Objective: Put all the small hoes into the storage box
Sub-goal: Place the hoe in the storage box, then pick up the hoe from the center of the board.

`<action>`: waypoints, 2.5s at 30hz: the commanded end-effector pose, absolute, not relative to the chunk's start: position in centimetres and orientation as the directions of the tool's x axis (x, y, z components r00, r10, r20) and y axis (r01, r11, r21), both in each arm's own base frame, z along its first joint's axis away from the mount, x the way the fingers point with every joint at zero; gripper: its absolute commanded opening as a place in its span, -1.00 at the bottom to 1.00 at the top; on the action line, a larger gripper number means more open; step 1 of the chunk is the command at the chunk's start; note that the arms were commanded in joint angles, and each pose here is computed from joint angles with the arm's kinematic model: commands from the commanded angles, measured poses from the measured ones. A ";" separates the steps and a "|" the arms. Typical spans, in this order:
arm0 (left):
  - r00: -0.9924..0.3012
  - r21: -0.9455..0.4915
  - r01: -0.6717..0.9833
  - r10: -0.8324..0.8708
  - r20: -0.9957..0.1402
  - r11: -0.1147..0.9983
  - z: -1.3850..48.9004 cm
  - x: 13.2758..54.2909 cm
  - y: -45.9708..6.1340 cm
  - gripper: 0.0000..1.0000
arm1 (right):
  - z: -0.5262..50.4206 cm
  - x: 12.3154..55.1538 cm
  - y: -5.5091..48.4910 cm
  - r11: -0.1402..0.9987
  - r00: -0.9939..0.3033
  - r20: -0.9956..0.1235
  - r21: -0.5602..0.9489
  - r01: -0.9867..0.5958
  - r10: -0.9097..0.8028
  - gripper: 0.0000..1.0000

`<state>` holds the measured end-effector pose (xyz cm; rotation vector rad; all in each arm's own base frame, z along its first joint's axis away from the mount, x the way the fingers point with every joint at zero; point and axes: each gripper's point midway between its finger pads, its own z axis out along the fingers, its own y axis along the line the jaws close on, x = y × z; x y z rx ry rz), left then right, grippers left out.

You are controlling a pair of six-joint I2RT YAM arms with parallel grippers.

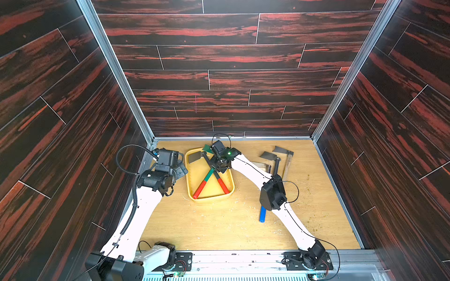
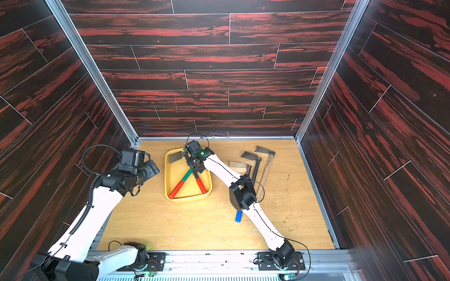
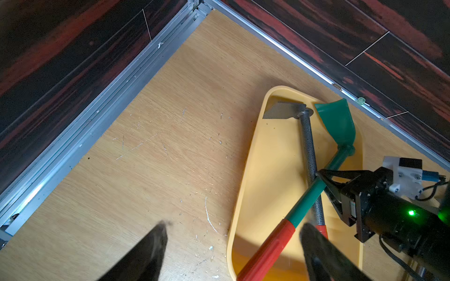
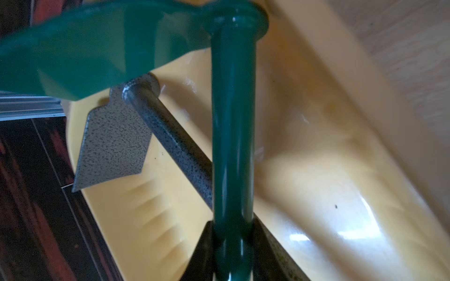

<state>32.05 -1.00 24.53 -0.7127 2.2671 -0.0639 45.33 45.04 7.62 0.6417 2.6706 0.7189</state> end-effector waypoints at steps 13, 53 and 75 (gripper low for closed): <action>-0.567 -0.255 -0.468 -0.509 -0.647 0.846 25.2 32.0 -1.0 0.81 | 8.7 46.0 44.9 0.774 -0.842 -0.208 0.545 0.324 0.498 -0.35; -0.612 -0.214 -0.350 -0.396 -0.685 0.912 27.1 34.3 -5.9 0.84 | 25.9 43.4 34.7 0.916 -0.747 -0.610 0.402 -0.005 0.263 -0.24; -0.696 -0.145 -0.137 -0.199 -0.689 0.980 26.7 38.6 -17.0 0.78 | 26.2 38.6 14.3 0.937 -0.737 -0.597 0.314 0.150 0.318 -0.23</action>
